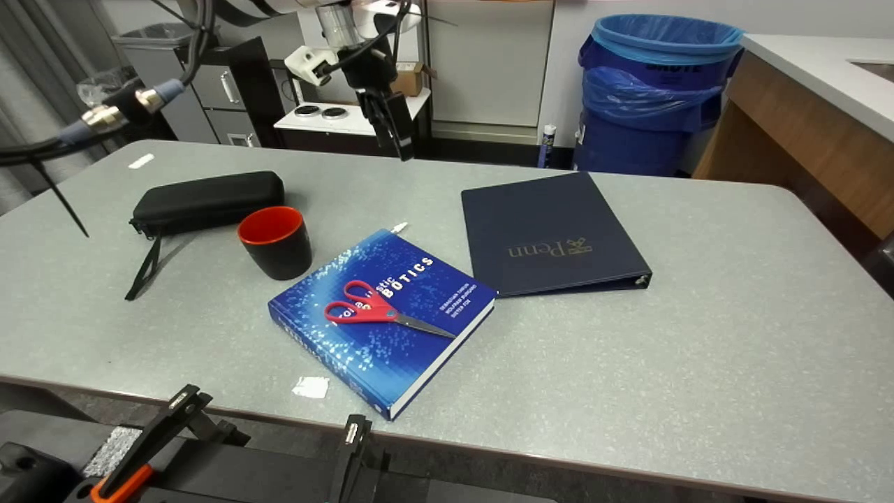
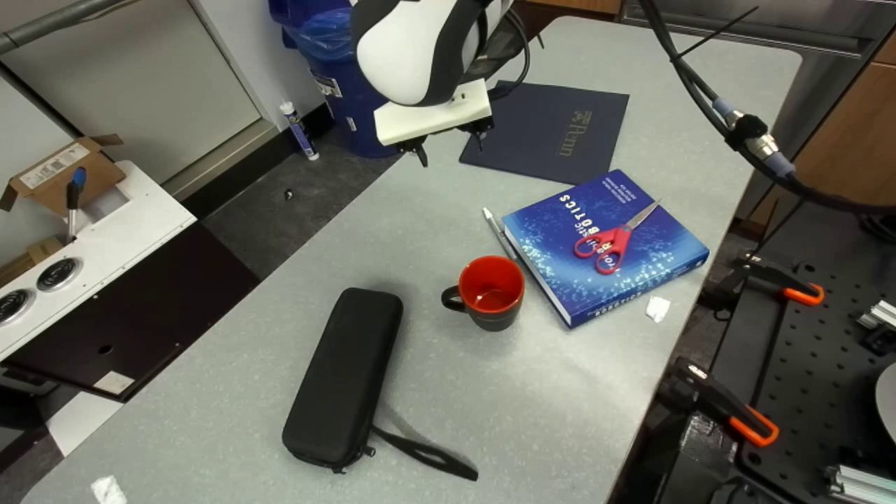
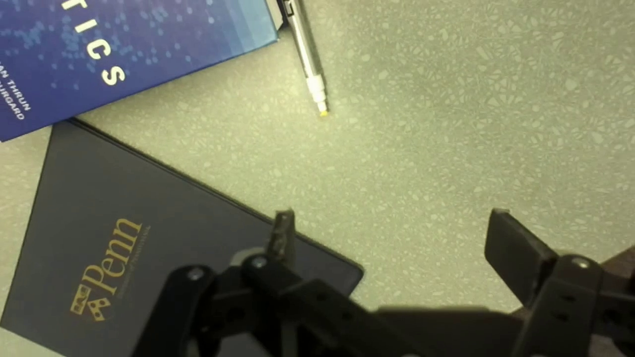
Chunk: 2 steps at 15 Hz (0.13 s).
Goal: Move the white pen from the mug and put it on the table
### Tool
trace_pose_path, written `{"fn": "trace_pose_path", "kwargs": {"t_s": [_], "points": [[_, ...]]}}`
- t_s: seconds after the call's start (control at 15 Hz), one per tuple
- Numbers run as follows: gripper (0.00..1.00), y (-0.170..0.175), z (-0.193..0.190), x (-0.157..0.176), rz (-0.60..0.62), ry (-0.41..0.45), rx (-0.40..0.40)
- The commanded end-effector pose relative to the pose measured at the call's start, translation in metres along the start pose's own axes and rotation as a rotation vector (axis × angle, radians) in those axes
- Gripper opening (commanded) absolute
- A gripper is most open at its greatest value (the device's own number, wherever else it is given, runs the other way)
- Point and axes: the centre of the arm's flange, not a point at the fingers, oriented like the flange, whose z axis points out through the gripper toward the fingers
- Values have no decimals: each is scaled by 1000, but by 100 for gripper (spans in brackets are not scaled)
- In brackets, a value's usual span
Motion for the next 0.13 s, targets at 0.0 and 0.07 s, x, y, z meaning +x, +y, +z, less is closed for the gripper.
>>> {"fn": "trace_pose_path", "kwargs": {"t_s": [0.0, 0.07], "points": [[100, 0, -2, -2, -2, -1, 2], [100, 1, -2, -2, -2, -3, 2]]}}
